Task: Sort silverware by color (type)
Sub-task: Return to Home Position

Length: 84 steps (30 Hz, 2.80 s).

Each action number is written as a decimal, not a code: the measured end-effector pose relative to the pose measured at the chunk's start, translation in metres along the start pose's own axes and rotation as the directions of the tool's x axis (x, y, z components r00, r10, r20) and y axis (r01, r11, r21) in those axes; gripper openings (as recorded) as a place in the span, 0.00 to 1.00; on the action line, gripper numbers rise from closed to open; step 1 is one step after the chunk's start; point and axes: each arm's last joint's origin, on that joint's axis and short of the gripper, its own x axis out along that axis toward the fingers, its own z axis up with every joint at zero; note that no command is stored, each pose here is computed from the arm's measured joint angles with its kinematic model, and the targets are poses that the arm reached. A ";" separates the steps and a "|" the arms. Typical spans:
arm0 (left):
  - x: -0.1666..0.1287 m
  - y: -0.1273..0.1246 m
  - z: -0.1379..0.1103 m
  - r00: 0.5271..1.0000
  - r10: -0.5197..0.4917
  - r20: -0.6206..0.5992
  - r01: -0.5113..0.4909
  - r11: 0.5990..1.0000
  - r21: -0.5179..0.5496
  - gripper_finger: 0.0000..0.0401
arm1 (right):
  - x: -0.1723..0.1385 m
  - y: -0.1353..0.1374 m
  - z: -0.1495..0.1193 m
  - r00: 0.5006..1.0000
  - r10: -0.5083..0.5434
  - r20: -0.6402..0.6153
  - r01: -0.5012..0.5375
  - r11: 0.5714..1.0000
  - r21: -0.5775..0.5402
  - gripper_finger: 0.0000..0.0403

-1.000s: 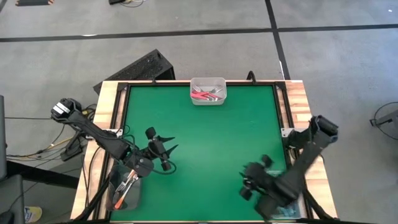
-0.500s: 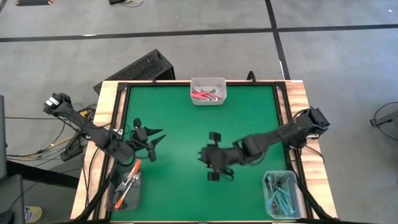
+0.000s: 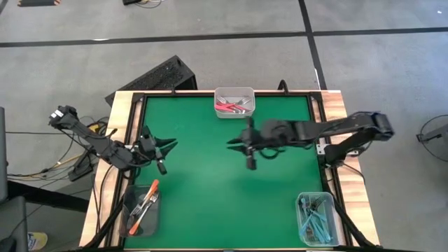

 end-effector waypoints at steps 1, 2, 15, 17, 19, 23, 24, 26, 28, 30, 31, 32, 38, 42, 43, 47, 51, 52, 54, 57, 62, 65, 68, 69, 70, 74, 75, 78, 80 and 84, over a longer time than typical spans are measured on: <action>0.001 0.000 -0.003 1.000 -0.017 0.018 0.017 1.000 -0.015 0.11 | -0.008 -0.003 -0.006 0.999 -0.006 0.035 0.005 1.000 0.016 0.24; 0.002 0.000 -0.007 0.999 -0.042 0.033 0.042 0.999 -0.021 0.10 | -0.016 -0.005 -0.011 0.996 -0.009 0.084 0.007 1.000 0.031 0.24; 0.000 0.006 -0.030 0.965 -0.218 0.147 0.215 0.976 0.035 0.00 | -0.109 -0.012 -0.104 0.931 -0.069 0.358 0.009 0.986 0.166 0.24; -0.003 0.010 -0.026 0.962 -0.215 0.169 0.207 0.976 0.062 0.00 | -0.117 -0.012 -0.115 0.926 -0.075 0.370 0.011 0.985 0.172 0.24; -0.006 0.015 -0.022 0.957 -0.208 0.202 0.200 0.978 0.060 0.00 | -0.124 -0.012 -0.126 0.920 -0.070 0.385 -0.004 0.982 0.188 0.24; -0.011 0.026 -0.029 0.954 -0.198 0.227 0.195 0.980 0.034 0.00 | -0.135 -0.011 -0.144 0.910 -0.050 0.411 -0.036 0.979 0.198 0.24; -0.012 0.028 -0.034 0.954 -0.194 0.229 0.195 0.981 0.018 0.00 | -0.137 -0.010 -0.148 0.909 -0.045 0.415 -0.043 0.979 0.199 0.24; -0.013 0.032 -0.045 0.953 -0.193 0.235 0.203 0.979 -0.022 0.00 | -0.137 -0.008 -0.161 0.911 -0.034 0.410 -0.052 0.979 0.197 0.24; -0.015 0.035 -0.052 0.947 -0.200 0.253 0.219 0.974 -0.050 0.00 | -0.138 -0.007 -0.173 0.912 -0.023 0.409 -0.065 0.978 0.199 0.24; -0.017 0.038 -0.057 0.941 -0.203 0.272 0.229 0.971 -0.069 0.00 | -0.138 -0.005 -0.183 0.914 -0.011 0.406 -0.078 0.976 0.202 0.24; -0.018 0.039 -0.057 0.939 -0.200 0.278 0.229 0.970 -0.075 0.00 | -0.139 -0.005 -0.187 0.912 -0.005 0.410 -0.087 0.975 0.205 0.24; -0.019 0.041 -0.057 0.939 -0.200 0.280 0.230 0.970 -0.078 0.00 | -0.140 -0.004 -0.191 0.908 0.001 0.419 -0.097 0.973 0.209 0.24; -0.023 0.047 -0.061 0.936 -0.219 0.277 0.249 0.965 -0.078 0.00 | -0.145 -0.001 -0.209 0.882 0.027 0.470 -0.126 0.976 0.179 0.24; -0.023 0.046 -0.065 0.937 -0.245 0.248 0.267 0.962 -0.060 0.00 | -0.149 -0.002 -0.216 0.897 0.028 0.440 -0.109 0.981 0.159 0.24; -0.023 0.045 -0.065 0.935 -0.255 0.245 0.277 0.959 -0.059 0.00 | -0.150 -0.003 -0.217 0.899 0.023 0.438 -0.103 0.982 0.161 0.24; -0.022 0.044 -0.068 0.939 -0.265 0.219 0.280 0.959 -0.039 0.00 | -0.151 -0.007 -0.218 0.901 -0.020 0.434 -0.046 0.989 0.141 0.24; -0.022 0.043 -0.073 0.945 -0.276 0.176 0.285 0.958 -0.027 0.00 | -0.149 -0.012 -0.222 0.919 -0.063 0.389 -0.002 0.986 0.165 0.24; -0.021 0.043 -0.076 0.948 -0.279 0.154 0.287 0.957 -0.034 0.00 | -0.149 -0.013 -0.223 0.926 -0.059 0.373 -0.008 0.985 0.174 0.24; -0.021 0.042 -0.076 0.944 -0.295 0.149 0.306 0.950 -0.058 0.00 | -0.147 -0.013 -0.224 0.933 -0.035 0.358 -0.030 0.984 0.175 0.24; -0.021 0.041 -0.077 0.936 -0.321 0.145 0.329 0.943 -0.040 0.00 | -0.145 -0.012 -0.226 0.944 -0.002 0.331 -0.056 0.985 0.165 0.24; -0.021 0.041 -0.077 0.937 -0.318 0.143 0.328 0.943 -0.052 0.00 | -0.143 -0.012 -0.227 0.951 -0.016 0.310 -0.039 0.985 0.171 0.24; -0.020 0.041 -0.077 0.937 -0.318 0.143 0.334 0.937 -0.106 0.00 | -0.143 -0.013 -0.227 0.951 -0.020 0.308 -0.033 0.985 0.168 0.24; -0.020 0.041 -0.077 0.939 -0.314 0.143 0.335 0.928 -0.161 0.00 | -0.143 -0.013 -0.228 0.951 -0.020 0.308 -0.033 0.985 0.168 0.24; -0.020 0.041 -0.077 0.939 -0.314 0.144 0.337 0.925 -0.178 0.00 | -0.143 -0.013 -0.228 0.951 -0.021 0.308 -0.033 0.985 0.168 0.24; -0.020 0.041 -0.077 0.938 -0.314 0.144 0.337 0.922 -0.188 0.00 | -0.143 -0.013 -0.228 0.951 -0.020 0.307 -0.033 0.985 0.167 0.24; -0.021 0.041 -0.077 0.940 -0.314 0.133 0.335 0.924 -0.184 0.00 | -0.143 -0.013 -0.228 0.952 -0.020 0.307 -0.033 0.985 0.167 0.24; -0.021 0.041 -0.078 0.940 -0.314 0.131 0.334 0.926 -0.178 0.00 | -0.143 -0.013 -0.228 0.952 -0.020 0.307 -0.032 0.986 0.166 0.24; -0.021 0.041 -0.077 0.941 -0.314 0.130 0.333 0.928 -0.169 0.00 | -0.143 -0.012 -0.228 0.952 -0.020 0.306 -0.032 0.986 0.165 0.24; -0.021 0.041 -0.077 0.941 -0.314 0.129 0.333 0.928 -0.167 0.00 | -0.143 -0.012 -0.228 0.952 -0.020 0.306 -0.032 0.986 0.165 0.24; -0.021 0.041 -0.077 0.941 -0.314 0.128 0.332 0.929 -0.165 0.00 | -0.143 -0.012 -0.228 0.952 -0.020 0.305 -0.032 0.986 0.165 0.24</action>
